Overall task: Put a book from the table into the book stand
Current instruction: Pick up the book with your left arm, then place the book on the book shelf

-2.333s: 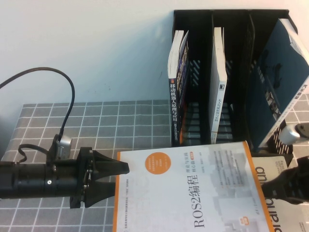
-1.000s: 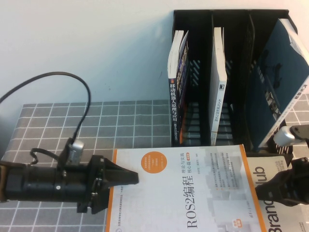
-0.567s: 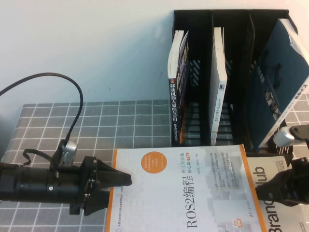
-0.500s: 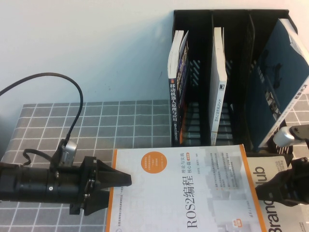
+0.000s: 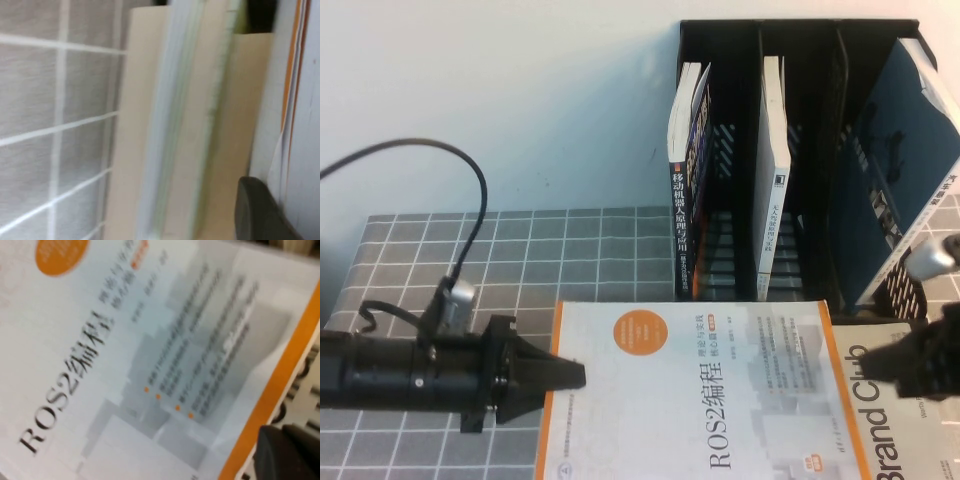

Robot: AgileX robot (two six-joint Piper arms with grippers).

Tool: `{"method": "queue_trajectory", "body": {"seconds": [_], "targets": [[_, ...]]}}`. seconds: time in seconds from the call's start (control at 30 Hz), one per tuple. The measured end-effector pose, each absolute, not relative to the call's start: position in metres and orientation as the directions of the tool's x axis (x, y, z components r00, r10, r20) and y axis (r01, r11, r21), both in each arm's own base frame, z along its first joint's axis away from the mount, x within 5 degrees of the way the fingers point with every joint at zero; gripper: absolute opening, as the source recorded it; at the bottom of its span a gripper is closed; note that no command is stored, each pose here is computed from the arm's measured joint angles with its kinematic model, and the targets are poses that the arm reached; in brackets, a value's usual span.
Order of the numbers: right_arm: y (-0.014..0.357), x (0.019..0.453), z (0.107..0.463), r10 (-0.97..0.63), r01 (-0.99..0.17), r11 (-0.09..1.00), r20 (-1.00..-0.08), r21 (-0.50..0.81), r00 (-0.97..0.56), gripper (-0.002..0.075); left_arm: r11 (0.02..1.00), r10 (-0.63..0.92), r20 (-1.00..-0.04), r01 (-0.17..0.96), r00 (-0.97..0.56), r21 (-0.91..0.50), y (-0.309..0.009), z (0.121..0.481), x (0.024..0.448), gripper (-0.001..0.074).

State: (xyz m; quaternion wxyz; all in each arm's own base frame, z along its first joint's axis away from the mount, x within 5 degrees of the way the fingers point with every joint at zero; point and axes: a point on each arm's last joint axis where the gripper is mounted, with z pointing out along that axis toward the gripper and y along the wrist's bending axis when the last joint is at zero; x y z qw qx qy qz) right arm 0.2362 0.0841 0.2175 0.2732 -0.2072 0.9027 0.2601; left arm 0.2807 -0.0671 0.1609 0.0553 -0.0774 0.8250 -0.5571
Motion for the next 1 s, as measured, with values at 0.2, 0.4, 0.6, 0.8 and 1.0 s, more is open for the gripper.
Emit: {"method": "queue_trajectory", "body": {"seconds": [0.2, 0.4, 0.6, 0.8, 1.0], "targets": [[0.078, 0.212, 0.269, -0.237, -0.573, 0.784, -0.738, 0.239, -0.632, -0.0003, 0.364, -0.227, -0.112, 0.023, -0.967, -0.931, -0.067, 0.212, 0.269, 0.0109], [0.070, 0.182, 0.303, -0.235, -0.584, 0.798, -0.817, 0.148, -0.527, -0.0003, 0.364, -0.265, -0.274, 0.167, -0.924, -0.916, -0.068, 0.276, 0.252, 0.0109], [0.067, 0.161, 0.320, -0.217, -0.592, 0.797, -0.858, 0.119, -0.465, -0.0003, 0.441, -0.199, -0.450, 0.330, -0.871, -0.834, -0.067, 0.338, 0.237, 0.0109], [0.067, 0.152, 0.324, -0.229, -0.612, 0.782, -0.860, 0.116, -0.456, -0.0003, 0.450, -0.181, -0.580, 0.457, -0.794, -0.767, -0.068, 0.410, 0.222, 0.0109], [0.068, 0.148, 0.319, -0.284, -0.644, 0.756, -0.830, 0.114, -0.480, -0.0003, 0.451, -0.209, -0.686, 0.554, -0.697, -0.700, -0.069, 0.465, 0.212, 0.0109]]}}
